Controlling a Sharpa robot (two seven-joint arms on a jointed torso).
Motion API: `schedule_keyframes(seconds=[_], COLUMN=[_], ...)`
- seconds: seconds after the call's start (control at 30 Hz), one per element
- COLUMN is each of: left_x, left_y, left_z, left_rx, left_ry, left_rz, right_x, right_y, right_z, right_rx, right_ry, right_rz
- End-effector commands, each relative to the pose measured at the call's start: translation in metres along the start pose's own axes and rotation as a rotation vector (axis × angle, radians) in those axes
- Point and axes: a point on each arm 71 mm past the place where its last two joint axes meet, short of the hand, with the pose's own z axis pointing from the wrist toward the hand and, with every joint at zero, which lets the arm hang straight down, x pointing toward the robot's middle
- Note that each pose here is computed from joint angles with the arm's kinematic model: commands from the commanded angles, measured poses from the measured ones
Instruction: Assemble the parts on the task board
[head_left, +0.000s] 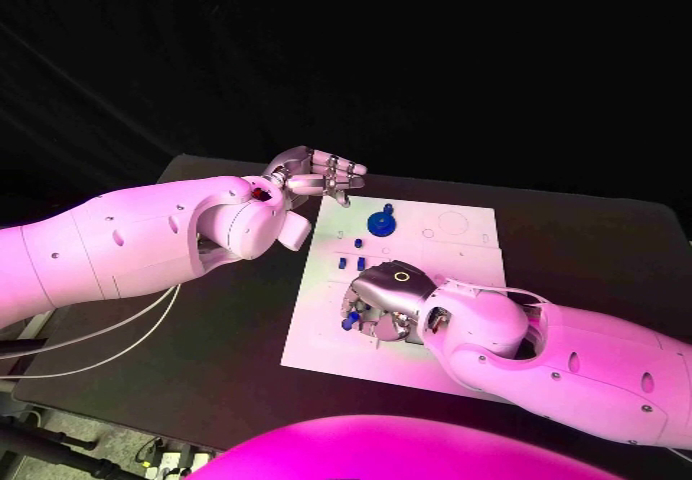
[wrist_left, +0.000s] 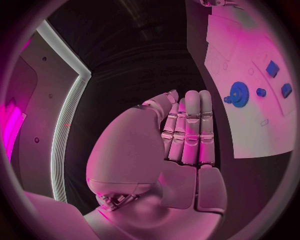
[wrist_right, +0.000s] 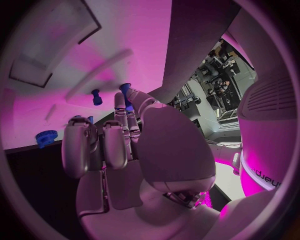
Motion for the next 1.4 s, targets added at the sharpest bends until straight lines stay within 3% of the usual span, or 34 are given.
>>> schedule_keyframes(seconds=[0.03, 1.0, 1.17, 1.4], left_x=[0.0022, 0.0007, 0.0002, -0.0025], left_y=[-0.0009, -0.0008, -0.0008, -0.0006], left_z=[0.0, -0.0012, -0.0015, -0.0025], left_rx=[0.006, 0.002, 0.002, 0.002], left_ry=[0.02, 0.021, 0.019, 0.012], left_rz=[0.002, 0.007, 0.008, 0.009], right_x=[0.003, 0.003, 0.0, -0.009], right_y=[-0.001, 0.003, 0.004, 0.003], right_z=[0.001, 0.003, -0.002, -0.022], right_rx=[0.002, 0.007, 0.011, 0.022], right_ry=[0.023, -0.009, -0.039, -0.099], right_rz=[-0.011, 0.006, 0.015, 0.036])
